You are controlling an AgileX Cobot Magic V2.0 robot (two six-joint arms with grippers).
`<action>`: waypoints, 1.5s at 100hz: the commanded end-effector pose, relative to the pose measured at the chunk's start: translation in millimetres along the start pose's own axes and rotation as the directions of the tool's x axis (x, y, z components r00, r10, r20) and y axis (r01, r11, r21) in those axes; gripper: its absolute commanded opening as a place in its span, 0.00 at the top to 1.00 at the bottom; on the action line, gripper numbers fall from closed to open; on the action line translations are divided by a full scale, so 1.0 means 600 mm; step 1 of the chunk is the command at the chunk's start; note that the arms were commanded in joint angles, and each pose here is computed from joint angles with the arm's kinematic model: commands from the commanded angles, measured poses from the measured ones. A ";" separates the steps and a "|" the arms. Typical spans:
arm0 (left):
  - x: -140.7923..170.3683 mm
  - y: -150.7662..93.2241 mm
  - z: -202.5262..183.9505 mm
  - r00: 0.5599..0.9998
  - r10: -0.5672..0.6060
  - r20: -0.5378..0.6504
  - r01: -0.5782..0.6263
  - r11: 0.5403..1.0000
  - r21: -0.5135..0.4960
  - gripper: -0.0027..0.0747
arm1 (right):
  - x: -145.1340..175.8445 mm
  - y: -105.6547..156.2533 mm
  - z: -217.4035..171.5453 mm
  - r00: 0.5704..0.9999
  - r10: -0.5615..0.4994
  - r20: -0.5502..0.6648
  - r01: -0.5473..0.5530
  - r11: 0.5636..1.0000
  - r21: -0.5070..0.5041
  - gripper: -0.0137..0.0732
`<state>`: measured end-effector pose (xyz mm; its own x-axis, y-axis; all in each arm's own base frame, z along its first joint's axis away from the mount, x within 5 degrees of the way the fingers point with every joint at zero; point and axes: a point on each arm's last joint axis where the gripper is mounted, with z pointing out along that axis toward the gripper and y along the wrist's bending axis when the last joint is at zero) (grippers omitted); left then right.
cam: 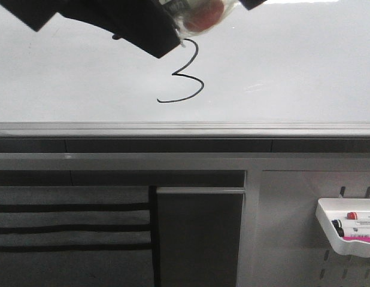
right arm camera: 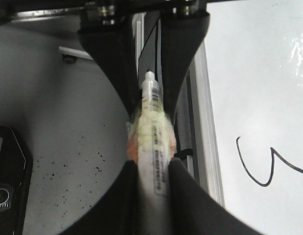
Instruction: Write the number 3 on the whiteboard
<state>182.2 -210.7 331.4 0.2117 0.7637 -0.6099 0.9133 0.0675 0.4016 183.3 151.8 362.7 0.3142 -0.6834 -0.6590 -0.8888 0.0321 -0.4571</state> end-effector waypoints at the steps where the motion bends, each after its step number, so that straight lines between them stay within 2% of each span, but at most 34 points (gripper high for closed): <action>1: -0.024 0.012 -0.025 0.997 0.005 0.082 0.001 0.997 -0.074 0.82 | -0.019 -0.011 -0.015 0.997 0.014 0.071 -0.018 0.998 0.065 0.80; 17: -0.024 0.012 -0.025 0.997 0.005 0.082 0.001 0.997 -0.074 0.82 | -0.018 -0.003 -0.014 0.998 0.015 0.068 -0.016 1.000 0.015 0.80; 32: -0.024 0.012 -0.025 0.997 0.003 0.083 0.003 0.997 -0.073 0.82 | -0.018 -0.003 -0.014 0.998 0.017 0.068 -0.018 1.000 0.013 0.79; 54: -0.024 0.012 -0.025 0.996 -0.002 0.086 0.008 0.997 -0.071 0.82 | -0.018 -0.005 -0.014 0.997 0.017 0.069 -0.019 0.999 0.026 0.68; 78: -0.024 0.012 -0.025 0.996 -0.001 0.086 0.007 0.997 -0.071 0.99 | -0.018 -0.005 -0.014 0.997 0.017 0.069 -0.019 0.999 0.026 0.67; 91: -0.024 0.012 -0.025 0.996 -0.001 0.086 0.007 0.997 -0.071 0.99 | -0.018 -0.005 -0.014 0.997 0.017 0.069 -0.019 0.999 0.027 0.66; 102: -0.024 0.012 -0.025 0.996 -0.001 0.086 0.007 0.997 -0.071 0.99 | -0.015 -0.009 -0.015 0.998 0.021 0.060 -0.024 0.999 0.048 0.55; 113: -0.018 0.019 -0.027 0.997 -0.023 0.077 0.029 0.996 -0.084 0.99 | -0.003 -0.023 -0.030 0.994 0.106 0.039 -0.110 0.986 0.122 0.43; 124: 0.008 0.046 -0.034 0.990 -0.130 0.056 0.136 0.982 -0.134 0.99 | 0.014 -0.034 -0.065 0.972 0.233 0.036 -0.235 0.946 0.222 0.41; 131: 0.036 0.073 -0.044 0.968 -0.247 0.051 0.252 0.947 -0.199 0.99 | 0.025 -0.040 -0.091 0.947 0.317 0.050 -0.317 0.903 0.289 0.41; 138: 0.073 0.104 -0.056 0.919 -0.388 0.073 0.392 0.873 -0.291 0.99 | 0.033 -0.042 -0.112 0.928 0.368 0.063 -0.367 0.866 0.339 0.41; 143: 0.104 0.122 -0.065 0.875 -0.474 0.098 0.475 0.804 -0.358 0.99 | 0.036 -0.042 -0.121 0.920 0.385 0.066 -0.382 0.852 0.357 0.41; 150: 0.152 0.141 -0.075 0.782 -0.599 0.171 0.604 0.662 -0.445 0.99 | 0.039 -0.040 -0.128 0.918 0.393 0.060 -0.387 0.848 0.362 0.41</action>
<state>249.2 -133.2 328.3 -0.2485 0.6434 -0.7241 0.7536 0.5981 0.2729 191.7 84.4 388.2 -0.0533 -0.6185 -0.7840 -0.7916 0.5047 -0.3444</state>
